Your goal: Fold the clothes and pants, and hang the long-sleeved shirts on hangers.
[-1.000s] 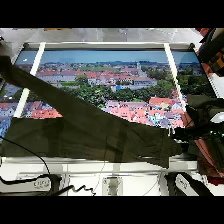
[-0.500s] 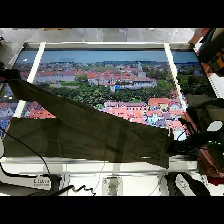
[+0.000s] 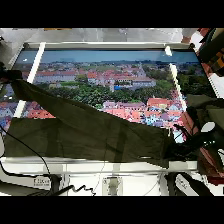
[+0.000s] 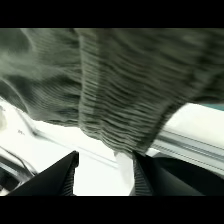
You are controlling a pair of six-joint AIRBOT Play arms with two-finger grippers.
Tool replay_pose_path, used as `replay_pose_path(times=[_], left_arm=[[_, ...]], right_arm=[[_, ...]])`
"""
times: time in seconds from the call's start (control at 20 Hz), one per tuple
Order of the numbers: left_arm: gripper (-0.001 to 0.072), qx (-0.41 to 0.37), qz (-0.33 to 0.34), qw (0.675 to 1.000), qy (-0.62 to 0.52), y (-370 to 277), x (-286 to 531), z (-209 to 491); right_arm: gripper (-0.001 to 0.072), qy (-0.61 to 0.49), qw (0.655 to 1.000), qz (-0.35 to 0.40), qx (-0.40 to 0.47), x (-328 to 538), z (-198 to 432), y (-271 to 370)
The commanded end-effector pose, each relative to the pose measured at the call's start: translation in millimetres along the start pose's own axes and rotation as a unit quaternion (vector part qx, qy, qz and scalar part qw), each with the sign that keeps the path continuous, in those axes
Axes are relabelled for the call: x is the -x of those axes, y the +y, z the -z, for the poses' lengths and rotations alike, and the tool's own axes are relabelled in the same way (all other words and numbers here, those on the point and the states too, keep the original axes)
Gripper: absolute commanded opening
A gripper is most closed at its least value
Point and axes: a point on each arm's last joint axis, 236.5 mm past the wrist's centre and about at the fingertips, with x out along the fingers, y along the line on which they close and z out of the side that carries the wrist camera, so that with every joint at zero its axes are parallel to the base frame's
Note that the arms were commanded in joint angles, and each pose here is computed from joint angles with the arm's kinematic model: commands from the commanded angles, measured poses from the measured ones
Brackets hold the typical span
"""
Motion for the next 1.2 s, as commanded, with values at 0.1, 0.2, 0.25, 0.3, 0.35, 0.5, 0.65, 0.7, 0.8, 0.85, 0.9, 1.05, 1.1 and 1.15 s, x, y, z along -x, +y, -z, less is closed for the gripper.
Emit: replay_pose_path(times=[0.1, 0.2, 0.25, 0.3, 0.35, 0.5, 0.65, 0.7, 0.8, 0.85, 0.9, 1.05, 1.1, 1.15], left_arm=[[0.002, 0.001, 0.001, 1.0, 0.0, -0.3, -0.5, 0.2], [0.002, 0.001, 0.001, 1.0, 0.0, -0.2, -0.5, 0.0], [0.002, 0.0, 0.001, 1.0, 0.0, -0.5, -0.5, 0.1], [0.0021, 0.001, 0.001, 1.0, 0.0, -0.3, -0.5, 0.1], [0.002, 0.001, 0.001, 1.0, 0.0, -0.2, -0.5, 0.0], [0.002, 0.001, 0.001, 1.0, -0.003, -0.1, -0.5, -1.5], [0.002, 0.001, 0.001, 1.0, -0.003, -0.1, -0.7, -1.6], [0.002, 0.001, 0.001, 1.0, -0.003, -0.1, -0.9, -1.5], [0.002, 0.001, 0.001, 1.0, -0.004, -0.1, -0.9, -2.1], [0.002, 0.001, 0.001, 1.0, -0.005, -0.1, -0.9, -2.2], [0.002, 0.001, 0.001, 1.0, -0.005, -0.1, -0.9, -2.2], [0.002, 0.001, 0.001, 1.0, -0.004, -0.1, -0.9, -2.1], [0.002, 0.001, 0.001, 1.0, -0.004, 0.0, -0.9, -2.1], [0.002, 0.001, 0.0, 1.0, -0.005, 0.0, -0.9, -2.1]], right_arm=[[0.0027, 0.005, 0.999, 0.008, 0.04, -7.6, -10.7, 1.3], [0.0026, -0.021, 0.998, 0.009, 0.05, 5.2, -24.1, 6.7], [0.0027, -0.028, 0.998, 0.019, 0.056, 13.6, -28.0, 5.6], [0.0026, -0.02, 0.997, 0.041, 0.059, 21.9, -25.1, -1.6], [0.0028, -0.005, 0.997, 0.061, 0.056, 27.0, -18.3, -9.9], [0.0357, 0.047, 0.994, 0.096, 0.008, 23.7, 6.8, -29.6], [0.0458, 0.06, 0.995, 0.081, 0.001, 5.6, 14.4, -29.9], [0.0458, 0.061, 0.995, 0.076, -0.001, -1.3, 15.5, -29.9], [0.0458, 0.059, 0.996, 0.068, -0.004, -14.9, 16.5, -31.2], [0.0452, 0.056, 0.997, 0.062, 0.003, -20.3, 15.4, -30.8], [0.0432, 0.044, 0.997, 0.059, 0.018, -24.0, 10.3, -30.4], [0.0308, -0.002, 0.997, 0.058, 0.05, -23.8, -12.7, -29.2], [0.0227, -0.01, 0.996, 0.054, 0.063, -22.5, -17.0, -26.7], [0.0181, -0.014, 0.996, 0.05, 0.072, -21.1, -19.2, -24.1]])
